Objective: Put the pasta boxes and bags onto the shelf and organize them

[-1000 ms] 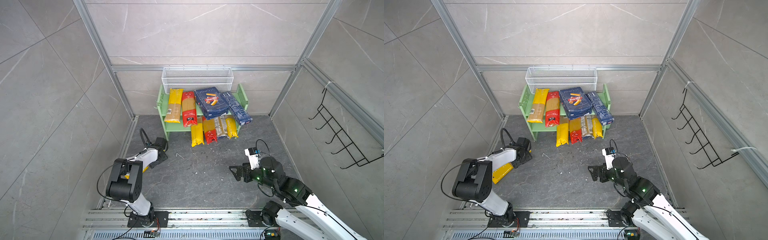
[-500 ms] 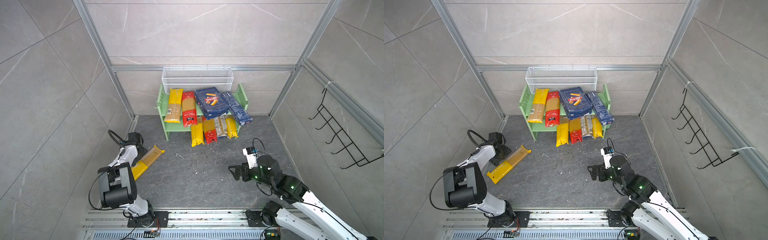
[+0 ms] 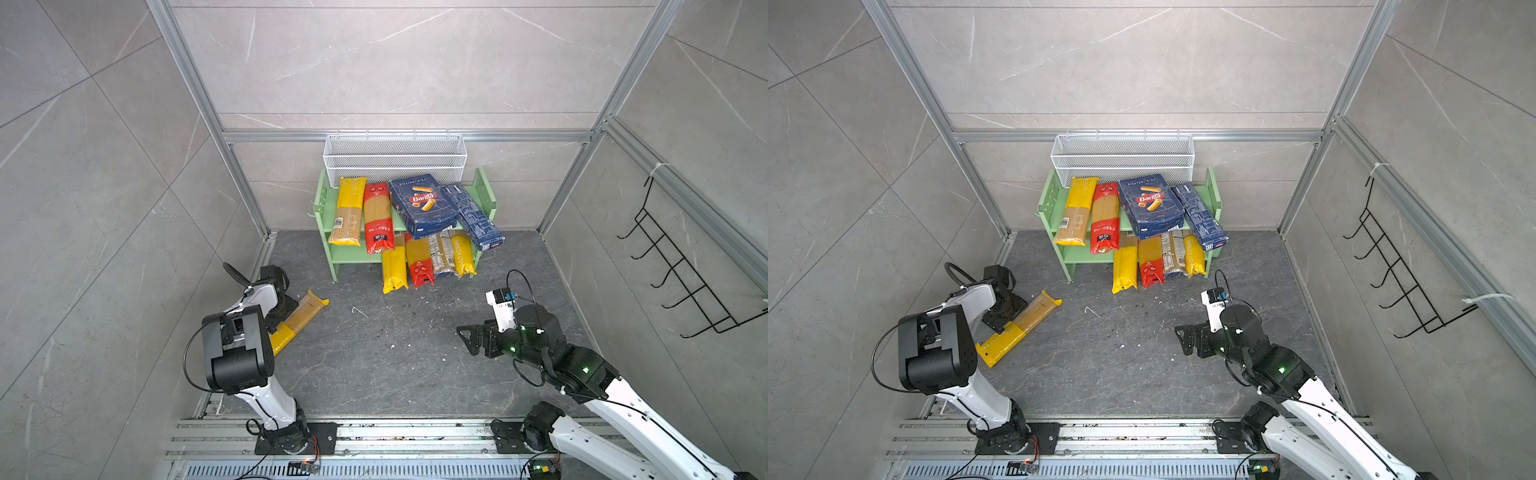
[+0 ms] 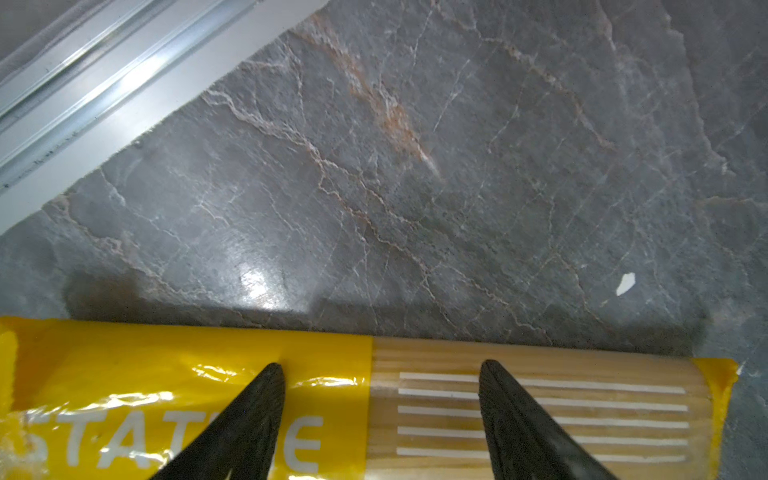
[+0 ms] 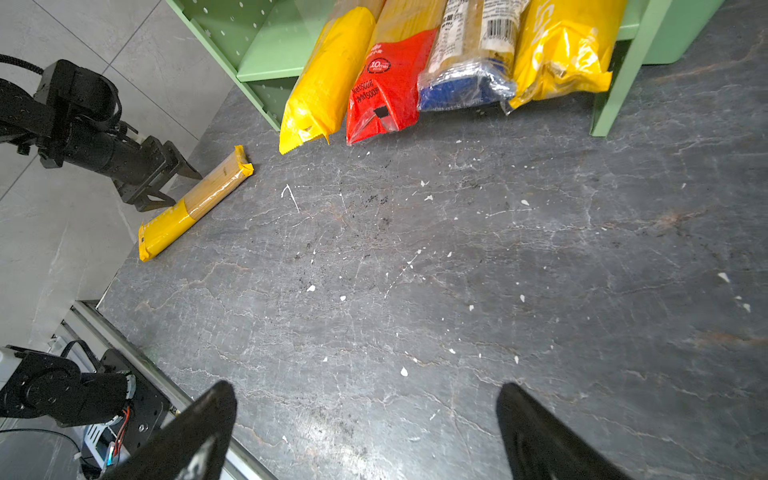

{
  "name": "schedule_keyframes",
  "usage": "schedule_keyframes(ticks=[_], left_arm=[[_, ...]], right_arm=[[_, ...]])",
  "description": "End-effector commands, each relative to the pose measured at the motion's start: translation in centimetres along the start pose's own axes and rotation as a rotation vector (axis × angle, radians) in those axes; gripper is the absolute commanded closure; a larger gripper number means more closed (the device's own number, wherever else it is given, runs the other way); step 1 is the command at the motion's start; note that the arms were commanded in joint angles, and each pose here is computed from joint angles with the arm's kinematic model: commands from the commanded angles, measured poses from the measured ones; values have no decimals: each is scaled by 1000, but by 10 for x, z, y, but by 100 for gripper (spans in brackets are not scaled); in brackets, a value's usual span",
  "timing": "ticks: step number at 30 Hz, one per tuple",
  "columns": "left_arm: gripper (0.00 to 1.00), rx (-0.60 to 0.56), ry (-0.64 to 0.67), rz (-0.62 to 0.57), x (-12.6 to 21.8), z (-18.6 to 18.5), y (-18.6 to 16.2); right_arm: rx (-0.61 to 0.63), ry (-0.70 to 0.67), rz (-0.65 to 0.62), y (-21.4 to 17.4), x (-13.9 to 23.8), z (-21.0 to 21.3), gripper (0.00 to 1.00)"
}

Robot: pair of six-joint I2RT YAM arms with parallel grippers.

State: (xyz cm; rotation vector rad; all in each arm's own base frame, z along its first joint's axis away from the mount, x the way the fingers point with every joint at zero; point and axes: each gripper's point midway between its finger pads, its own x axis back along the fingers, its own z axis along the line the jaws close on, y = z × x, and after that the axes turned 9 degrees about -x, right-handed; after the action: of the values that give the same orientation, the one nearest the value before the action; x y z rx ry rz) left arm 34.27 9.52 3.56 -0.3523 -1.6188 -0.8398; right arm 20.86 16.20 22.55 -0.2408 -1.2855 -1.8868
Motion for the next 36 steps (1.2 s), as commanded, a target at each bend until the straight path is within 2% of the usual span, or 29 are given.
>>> schedule_keyframes(ticks=[1,6,8,15,22,30,33,36], left_arm=[[26,-28,-13,96,-8,-16,-39],[33,-107,-23,128,-15,-47,-68],[40,-133,-31,140,-17,-60,-80],[40,-231,-47,137,-4,-91,-123],[41,-369,-56,166,-3,-107,-199],[43,-570,-122,161,15,-161,-293],[43,-634,-136,145,25,-164,-316],[40,-665,-122,96,36,-152,-316]], right_arm=[[23,21,-22,9,12,7,0],[18,32,-30,9,16,7,0],[16,36,-33,9,19,7,0],[11,44,-46,9,27,8,1],[8,55,-44,9,28,10,0],[-8,59,-32,6,29,10,1],[-8,57,-31,5,32,9,0],[-13,53,-31,5,33,8,0]])
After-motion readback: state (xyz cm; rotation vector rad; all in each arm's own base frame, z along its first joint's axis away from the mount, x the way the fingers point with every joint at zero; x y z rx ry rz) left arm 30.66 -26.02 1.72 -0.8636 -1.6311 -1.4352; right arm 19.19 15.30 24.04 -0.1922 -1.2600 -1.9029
